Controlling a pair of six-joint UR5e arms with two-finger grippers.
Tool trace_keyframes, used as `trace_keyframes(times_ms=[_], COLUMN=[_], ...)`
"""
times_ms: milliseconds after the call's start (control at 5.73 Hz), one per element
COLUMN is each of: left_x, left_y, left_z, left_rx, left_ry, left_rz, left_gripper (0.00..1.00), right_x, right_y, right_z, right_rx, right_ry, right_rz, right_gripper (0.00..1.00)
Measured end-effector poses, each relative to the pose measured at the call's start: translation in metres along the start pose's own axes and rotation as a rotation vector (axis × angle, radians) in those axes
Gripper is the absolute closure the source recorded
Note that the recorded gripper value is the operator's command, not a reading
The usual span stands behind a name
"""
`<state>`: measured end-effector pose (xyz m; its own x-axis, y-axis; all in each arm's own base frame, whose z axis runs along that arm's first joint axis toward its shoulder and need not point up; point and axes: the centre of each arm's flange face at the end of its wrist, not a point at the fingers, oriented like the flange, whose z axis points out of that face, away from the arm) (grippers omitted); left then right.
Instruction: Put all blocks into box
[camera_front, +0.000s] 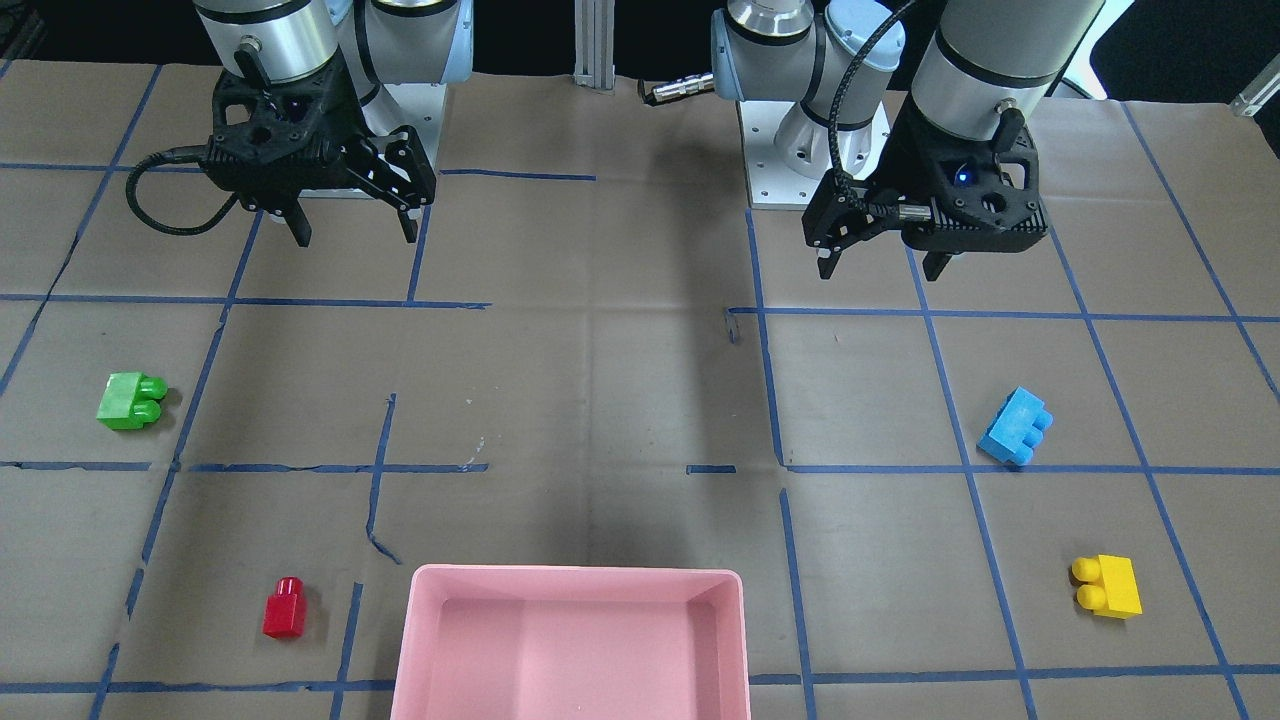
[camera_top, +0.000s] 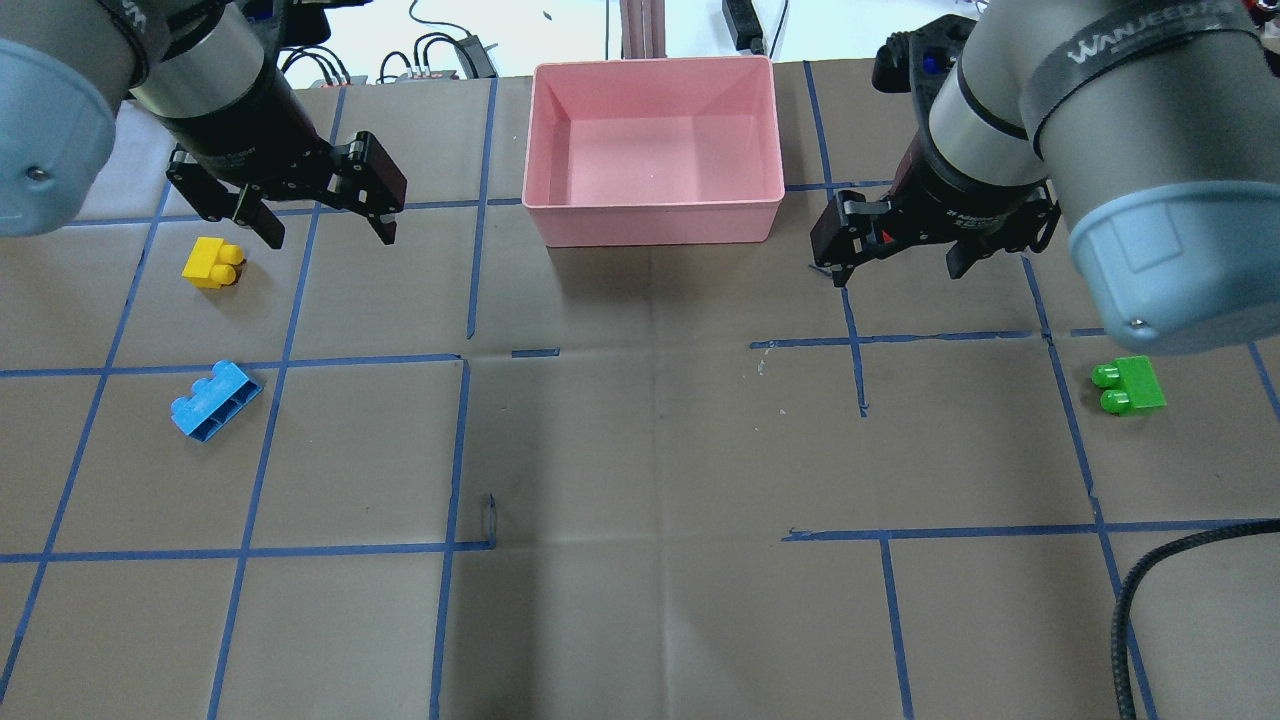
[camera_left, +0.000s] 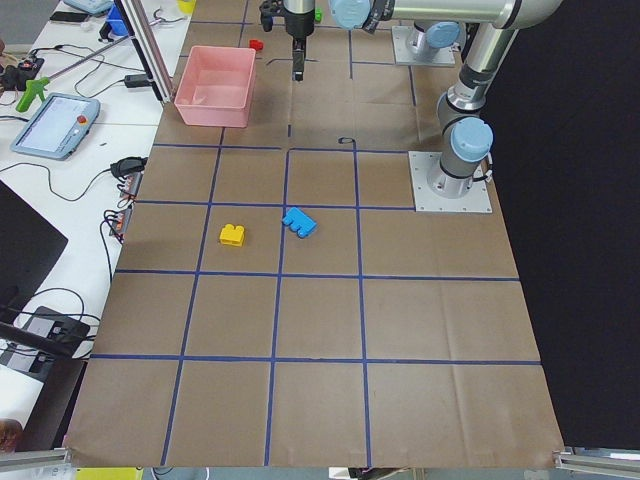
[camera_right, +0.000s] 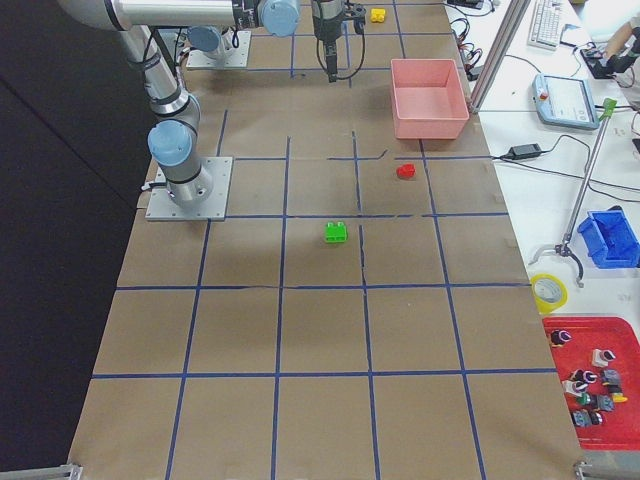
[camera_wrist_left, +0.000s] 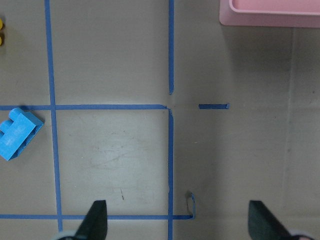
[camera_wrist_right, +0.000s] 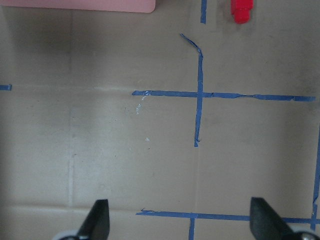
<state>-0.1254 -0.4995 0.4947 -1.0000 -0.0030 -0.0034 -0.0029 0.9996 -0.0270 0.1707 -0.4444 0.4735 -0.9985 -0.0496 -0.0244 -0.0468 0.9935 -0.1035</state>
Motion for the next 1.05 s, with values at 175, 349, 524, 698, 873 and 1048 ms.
trace_keyframes(times_ms=[175,349,524,698,873,1048], left_x=[-0.007,-0.036,-0.093,-0.156,-0.211,-0.248], left_y=[-0.001,-0.006,-0.011,-0.009,-0.001,0.008], left_z=[-0.002,-0.003,-0.004,-0.004,-0.002,0.003], left_rx=[0.004,0.006,0.007,0.004,-0.006,-0.020], left_ry=[0.000,-0.003,-0.005,-0.006,-0.004,0.000], left_rz=[0.027,0.091,0.125,0.137,0.206,0.349], left_gripper=[0.01,0.01,0.01,0.01,0.01,0.01], right_x=[0.000,0.000,0.001,0.001,0.001,0.002], right_y=[0.000,0.000,0.000,0.001,0.002,0.004], right_z=[0.001,0.001,0.000,0.002,0.004,0.005], right_rx=[-0.003,-0.002,0.003,0.000,-0.006,-0.009], right_ry=[0.000,0.000,0.000,0.002,0.005,0.008], right_rz=[0.001,0.003,0.005,0.003,0.001,0.001], right_gripper=[0.00,0.00,0.00,0.00,0.00,0.00])
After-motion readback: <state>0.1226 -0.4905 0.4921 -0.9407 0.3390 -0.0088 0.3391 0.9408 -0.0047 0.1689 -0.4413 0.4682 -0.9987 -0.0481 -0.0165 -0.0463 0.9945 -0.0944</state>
